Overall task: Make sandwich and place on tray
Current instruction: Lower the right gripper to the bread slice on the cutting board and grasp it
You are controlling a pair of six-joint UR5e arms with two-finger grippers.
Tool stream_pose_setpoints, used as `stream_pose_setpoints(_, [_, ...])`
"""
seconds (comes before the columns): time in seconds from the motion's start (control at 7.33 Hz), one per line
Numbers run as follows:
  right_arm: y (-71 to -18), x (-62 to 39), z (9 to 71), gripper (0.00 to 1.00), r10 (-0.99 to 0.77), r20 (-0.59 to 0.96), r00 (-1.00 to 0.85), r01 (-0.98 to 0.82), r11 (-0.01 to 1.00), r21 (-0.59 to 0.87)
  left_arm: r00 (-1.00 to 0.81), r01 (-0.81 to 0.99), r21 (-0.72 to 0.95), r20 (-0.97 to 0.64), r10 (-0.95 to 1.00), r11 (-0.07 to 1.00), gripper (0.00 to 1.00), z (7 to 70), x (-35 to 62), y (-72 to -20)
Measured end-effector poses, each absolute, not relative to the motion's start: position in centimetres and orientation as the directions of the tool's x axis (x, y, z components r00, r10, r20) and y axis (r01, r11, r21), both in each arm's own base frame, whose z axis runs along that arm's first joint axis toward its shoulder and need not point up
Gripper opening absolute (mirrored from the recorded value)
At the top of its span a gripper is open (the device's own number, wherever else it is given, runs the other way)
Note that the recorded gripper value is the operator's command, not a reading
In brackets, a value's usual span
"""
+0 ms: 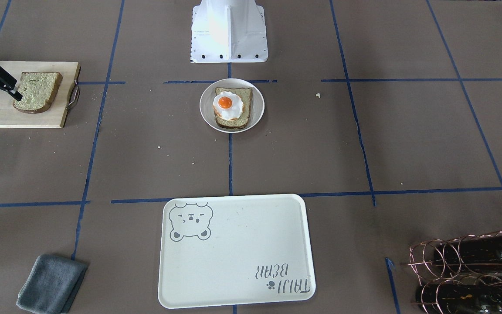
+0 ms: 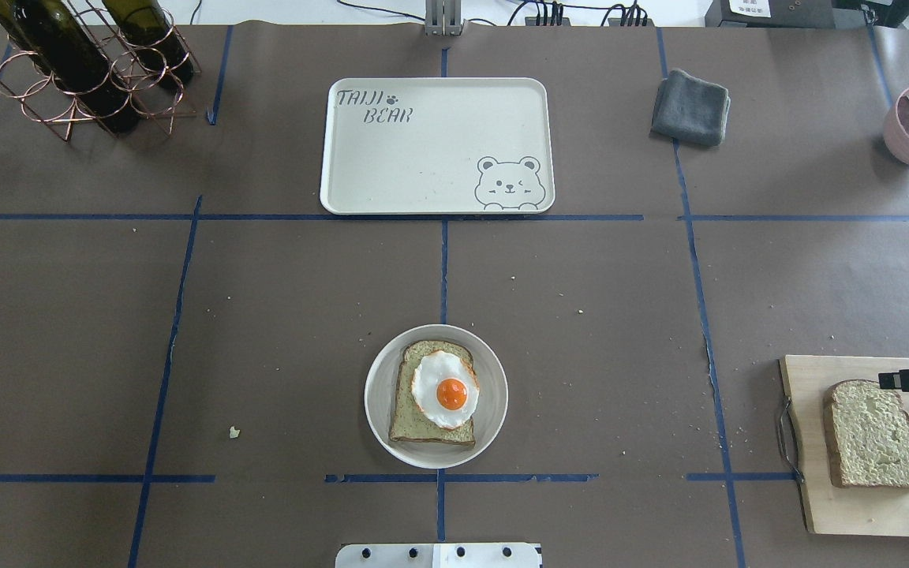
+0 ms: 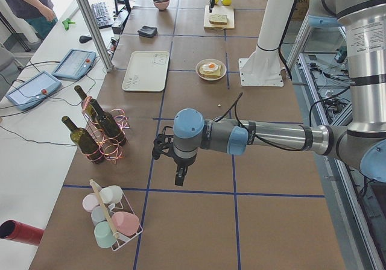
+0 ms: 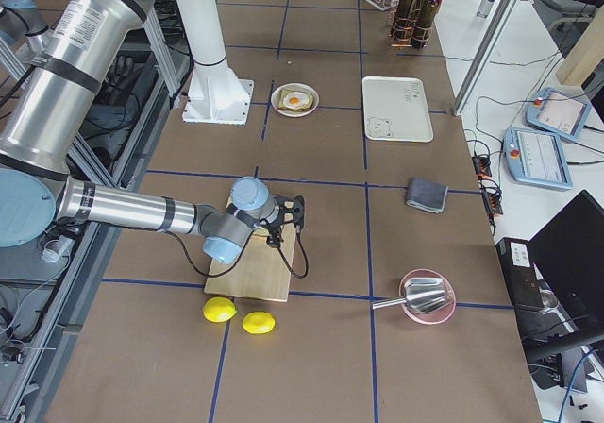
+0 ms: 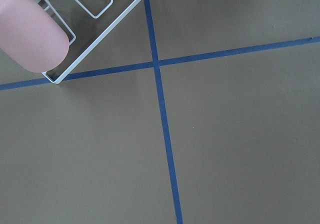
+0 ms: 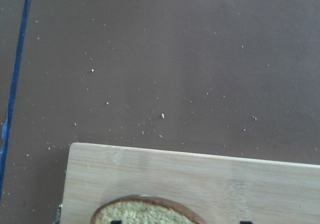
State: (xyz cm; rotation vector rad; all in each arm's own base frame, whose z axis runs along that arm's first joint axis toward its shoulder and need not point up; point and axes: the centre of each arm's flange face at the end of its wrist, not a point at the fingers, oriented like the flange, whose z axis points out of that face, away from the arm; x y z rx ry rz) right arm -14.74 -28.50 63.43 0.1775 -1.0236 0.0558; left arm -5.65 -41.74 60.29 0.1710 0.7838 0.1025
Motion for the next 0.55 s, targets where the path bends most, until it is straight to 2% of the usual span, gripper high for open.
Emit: stream_pose_setpoints(0.55, [-25.9,-15.0,64.5,0.63,-0.055,0.847,0.529,-0.079,0.990,0.113,0.703,-0.028,0.191,-0.694,0.156,0.981,1.00,60.3,-5.6,-41.7])
